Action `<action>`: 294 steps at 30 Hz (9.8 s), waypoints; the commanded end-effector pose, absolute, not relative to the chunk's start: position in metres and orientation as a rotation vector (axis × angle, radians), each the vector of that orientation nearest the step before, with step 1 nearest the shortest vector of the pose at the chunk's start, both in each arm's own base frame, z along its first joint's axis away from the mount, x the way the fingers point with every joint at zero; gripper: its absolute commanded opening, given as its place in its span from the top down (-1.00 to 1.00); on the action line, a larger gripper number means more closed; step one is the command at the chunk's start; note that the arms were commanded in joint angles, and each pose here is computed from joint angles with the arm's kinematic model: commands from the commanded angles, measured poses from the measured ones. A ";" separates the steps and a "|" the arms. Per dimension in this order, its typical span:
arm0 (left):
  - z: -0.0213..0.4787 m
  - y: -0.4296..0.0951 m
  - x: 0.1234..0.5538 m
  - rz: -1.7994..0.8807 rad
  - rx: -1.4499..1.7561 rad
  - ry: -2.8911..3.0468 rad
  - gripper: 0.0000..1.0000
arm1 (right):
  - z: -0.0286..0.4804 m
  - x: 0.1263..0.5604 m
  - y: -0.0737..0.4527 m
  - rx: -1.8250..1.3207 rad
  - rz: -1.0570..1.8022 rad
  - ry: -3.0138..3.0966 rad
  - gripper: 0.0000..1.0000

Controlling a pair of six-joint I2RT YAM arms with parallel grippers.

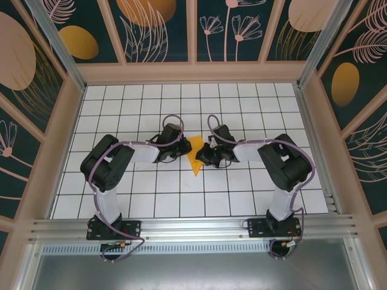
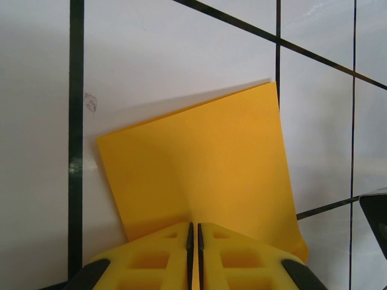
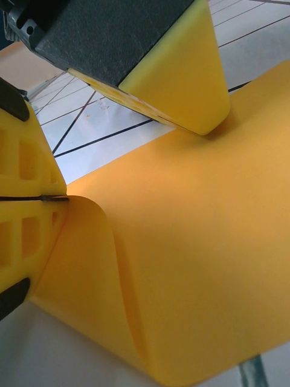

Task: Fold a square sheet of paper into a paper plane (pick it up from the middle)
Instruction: Third fold the triangle at the center of the table.

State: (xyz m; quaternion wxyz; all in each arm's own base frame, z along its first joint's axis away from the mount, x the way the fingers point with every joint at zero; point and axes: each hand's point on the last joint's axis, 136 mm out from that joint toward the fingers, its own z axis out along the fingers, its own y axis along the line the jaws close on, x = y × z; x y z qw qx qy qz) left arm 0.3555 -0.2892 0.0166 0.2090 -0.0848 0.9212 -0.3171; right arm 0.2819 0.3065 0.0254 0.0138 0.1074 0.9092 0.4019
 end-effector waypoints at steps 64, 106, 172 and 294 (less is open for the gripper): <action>0.051 -0.277 0.341 -0.991 -0.259 2.504 0.72 | -0.002 0.278 0.295 0.341 1.102 2.893 0.57; 0.014 -0.302 0.302 -1.049 -0.214 2.660 1.00 | -0.004 0.277 0.295 0.340 1.114 2.905 0.95; -0.018 -0.270 0.288 -0.740 -0.292 2.766 1.00 | 0.015 0.216 0.302 -0.076 1.245 2.870 0.88; 0.055 -0.279 0.311 -0.818 -0.175 2.567 0.69 | 0.001 0.313 0.275 0.046 1.112 2.764 0.90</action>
